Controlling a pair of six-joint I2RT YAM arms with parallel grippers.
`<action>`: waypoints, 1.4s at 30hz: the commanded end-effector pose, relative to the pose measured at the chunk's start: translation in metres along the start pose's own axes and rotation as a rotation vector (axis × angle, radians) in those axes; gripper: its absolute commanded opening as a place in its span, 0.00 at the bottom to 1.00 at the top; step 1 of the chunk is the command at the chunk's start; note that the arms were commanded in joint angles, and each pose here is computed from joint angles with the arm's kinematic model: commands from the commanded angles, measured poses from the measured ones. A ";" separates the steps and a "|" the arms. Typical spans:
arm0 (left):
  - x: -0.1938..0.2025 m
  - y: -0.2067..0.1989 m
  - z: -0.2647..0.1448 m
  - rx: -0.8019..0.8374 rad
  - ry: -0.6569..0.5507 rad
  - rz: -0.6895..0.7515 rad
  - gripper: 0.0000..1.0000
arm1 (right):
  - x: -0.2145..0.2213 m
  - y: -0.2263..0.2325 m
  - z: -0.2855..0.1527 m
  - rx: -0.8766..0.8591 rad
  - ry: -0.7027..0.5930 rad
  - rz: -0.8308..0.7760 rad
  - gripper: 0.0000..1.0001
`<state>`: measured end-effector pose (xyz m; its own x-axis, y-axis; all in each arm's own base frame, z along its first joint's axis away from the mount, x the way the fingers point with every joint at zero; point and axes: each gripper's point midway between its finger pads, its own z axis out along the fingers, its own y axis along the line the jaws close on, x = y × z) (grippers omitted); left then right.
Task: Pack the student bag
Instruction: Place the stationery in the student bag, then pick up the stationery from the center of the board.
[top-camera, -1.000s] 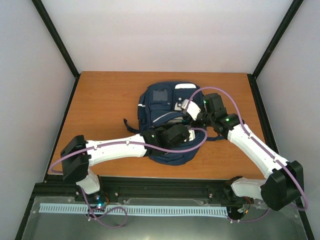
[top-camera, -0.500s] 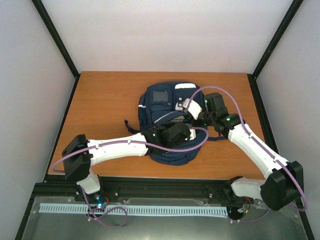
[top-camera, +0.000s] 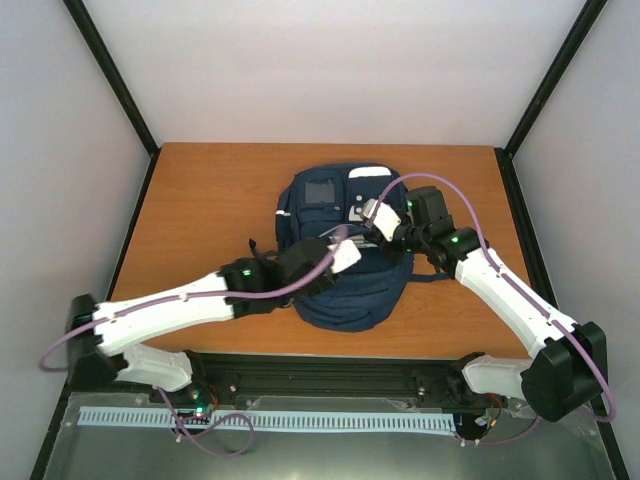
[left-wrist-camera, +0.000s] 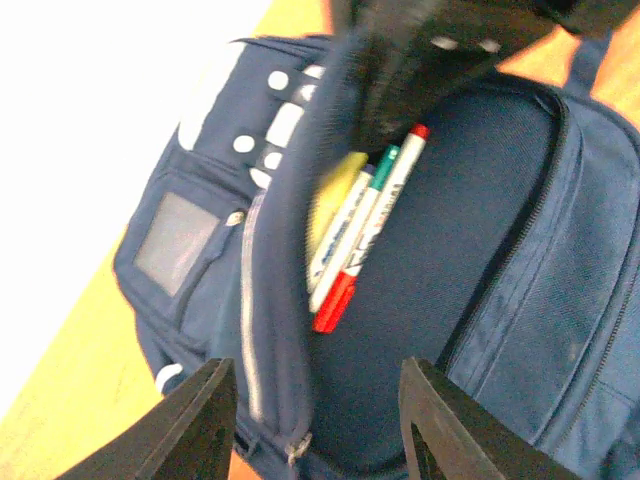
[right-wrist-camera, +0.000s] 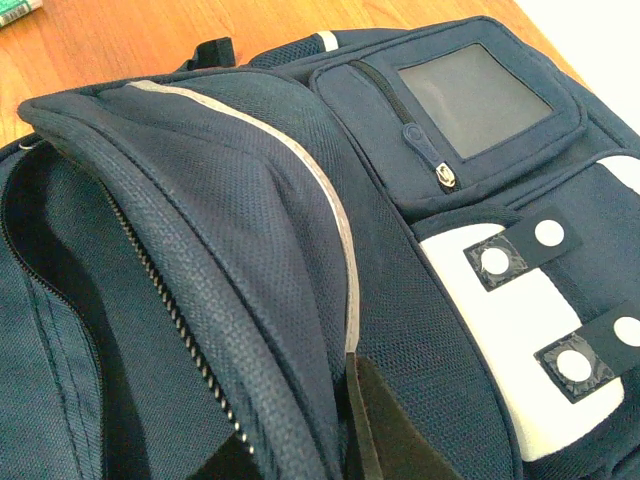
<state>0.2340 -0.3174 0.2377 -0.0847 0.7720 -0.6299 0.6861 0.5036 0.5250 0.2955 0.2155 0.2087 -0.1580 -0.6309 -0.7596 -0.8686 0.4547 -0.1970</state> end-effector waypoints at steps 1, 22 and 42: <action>0.020 0.028 -0.028 -0.048 -0.018 -0.307 0.49 | -0.037 0.010 -0.014 -0.046 -0.145 -0.033 0.05; 0.292 0.091 0.000 -0.365 0.691 -1.490 0.75 | -0.036 0.011 -0.013 -0.052 -0.139 -0.033 0.05; 0.366 0.055 -0.009 -0.571 0.919 -1.608 0.73 | -0.033 0.010 -0.011 -0.055 -0.133 -0.031 0.06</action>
<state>0.2312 -0.0082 0.0453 -0.7570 -0.5938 -0.2725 -0.6321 0.7712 0.0755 0.2935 0.2172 0.2089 -0.1554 -0.6268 -0.7635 -0.8751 0.4460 -0.1880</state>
